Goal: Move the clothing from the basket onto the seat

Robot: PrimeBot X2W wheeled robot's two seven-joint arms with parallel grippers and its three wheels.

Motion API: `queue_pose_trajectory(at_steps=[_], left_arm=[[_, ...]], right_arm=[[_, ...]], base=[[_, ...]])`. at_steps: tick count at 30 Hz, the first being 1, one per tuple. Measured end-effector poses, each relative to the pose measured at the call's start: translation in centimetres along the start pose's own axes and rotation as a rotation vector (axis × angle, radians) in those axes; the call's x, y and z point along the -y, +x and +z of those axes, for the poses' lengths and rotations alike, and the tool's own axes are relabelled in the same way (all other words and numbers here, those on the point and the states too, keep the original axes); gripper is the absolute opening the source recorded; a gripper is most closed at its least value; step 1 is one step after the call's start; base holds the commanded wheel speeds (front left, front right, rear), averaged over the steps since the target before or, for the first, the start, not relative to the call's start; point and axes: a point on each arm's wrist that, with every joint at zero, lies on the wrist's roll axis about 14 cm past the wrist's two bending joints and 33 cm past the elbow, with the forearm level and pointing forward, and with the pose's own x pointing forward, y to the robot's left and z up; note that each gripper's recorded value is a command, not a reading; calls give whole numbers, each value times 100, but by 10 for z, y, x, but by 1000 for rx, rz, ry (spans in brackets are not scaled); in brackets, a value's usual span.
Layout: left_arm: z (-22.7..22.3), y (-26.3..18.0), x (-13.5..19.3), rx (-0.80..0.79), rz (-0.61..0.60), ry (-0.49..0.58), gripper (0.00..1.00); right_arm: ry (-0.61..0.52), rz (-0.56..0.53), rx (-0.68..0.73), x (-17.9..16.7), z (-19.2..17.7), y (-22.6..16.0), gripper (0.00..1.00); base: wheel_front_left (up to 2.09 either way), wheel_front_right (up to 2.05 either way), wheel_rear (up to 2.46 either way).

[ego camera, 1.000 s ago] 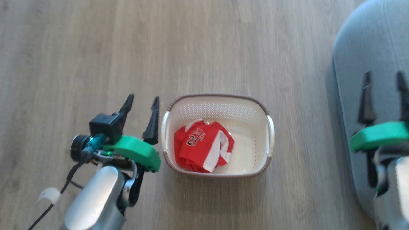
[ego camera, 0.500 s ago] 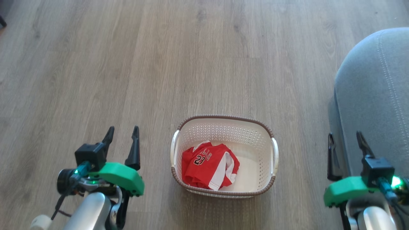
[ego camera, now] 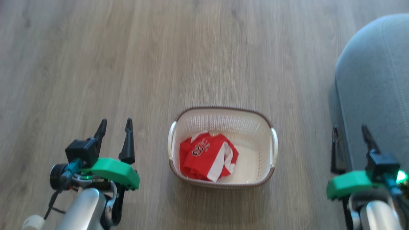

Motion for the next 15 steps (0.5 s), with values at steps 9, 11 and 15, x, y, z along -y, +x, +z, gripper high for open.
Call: queue_pose_trajectory(at_steps=[9, 11, 15], left_arm=[[-17, 49, 6, -37, -37, 20, 100], [-21, 80, 13, -35, -65, 32, 100], [-55, 114, 26, -112, -118, 51, 100]], right_arm=[[-8, -16, 50, 10, 3, 55, 100], [-5, -16, 54, 11, -4, 78, 100], [1, -16, 62, 13, -18, 109, 100]], base=[[0, 0, 0], [0, 0, 0], [0, 0, 0]])
